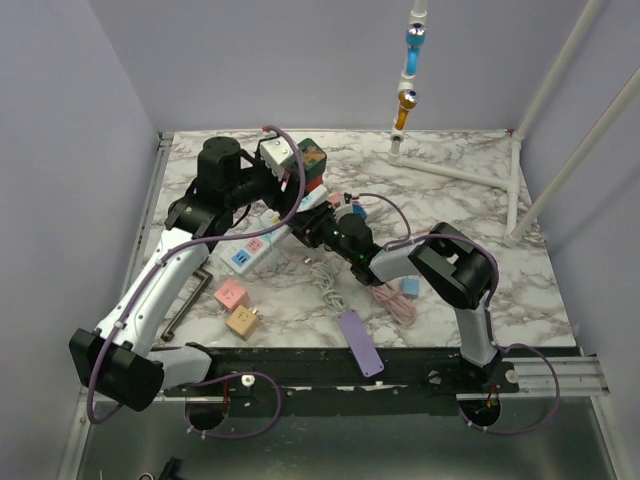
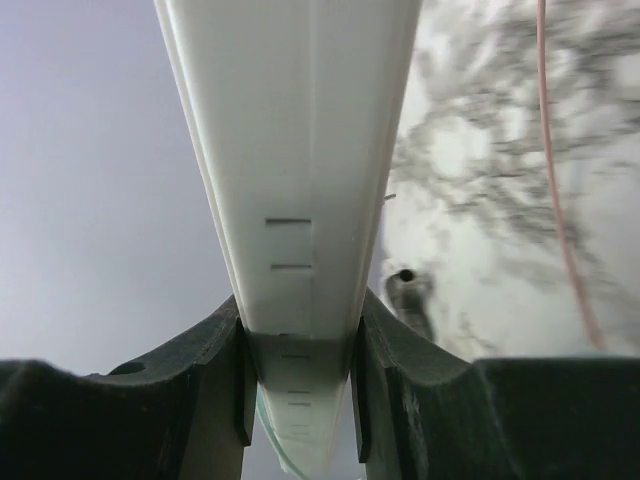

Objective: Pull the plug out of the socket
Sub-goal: Remove the plug from the socket.

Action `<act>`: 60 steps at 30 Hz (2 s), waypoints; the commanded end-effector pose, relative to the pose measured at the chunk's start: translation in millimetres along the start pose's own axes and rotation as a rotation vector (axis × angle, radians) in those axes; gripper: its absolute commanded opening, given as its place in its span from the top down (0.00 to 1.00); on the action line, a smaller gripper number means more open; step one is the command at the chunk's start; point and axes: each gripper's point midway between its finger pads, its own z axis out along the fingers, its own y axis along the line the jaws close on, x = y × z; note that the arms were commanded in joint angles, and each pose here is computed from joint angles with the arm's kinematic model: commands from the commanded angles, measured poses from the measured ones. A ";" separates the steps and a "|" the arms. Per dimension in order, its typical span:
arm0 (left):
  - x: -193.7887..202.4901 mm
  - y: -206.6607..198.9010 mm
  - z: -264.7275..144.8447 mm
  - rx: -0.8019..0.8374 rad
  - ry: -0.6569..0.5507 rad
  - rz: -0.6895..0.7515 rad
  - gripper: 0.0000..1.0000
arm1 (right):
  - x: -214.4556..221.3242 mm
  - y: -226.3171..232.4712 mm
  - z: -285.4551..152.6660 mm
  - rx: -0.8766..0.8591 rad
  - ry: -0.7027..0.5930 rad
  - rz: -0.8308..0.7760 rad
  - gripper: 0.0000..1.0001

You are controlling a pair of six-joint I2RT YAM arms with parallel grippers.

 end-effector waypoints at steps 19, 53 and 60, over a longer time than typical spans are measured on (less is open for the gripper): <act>-67.8 -76.6 -86.5 0.370 -0.161 0.132 1.00 | 0.4 -30.8 3.5 0.113 0.089 -0.266 0.00; 17.9 -149.8 -148.0 0.664 0.013 0.041 1.00 | 11.3 188.4 -206.2 -0.345 0.305 -1.124 0.00; 28.0 -158.8 -151.3 0.706 0.013 0.034 1.00 | 45.3 214.1 -220.7 -0.596 0.463 -1.133 0.00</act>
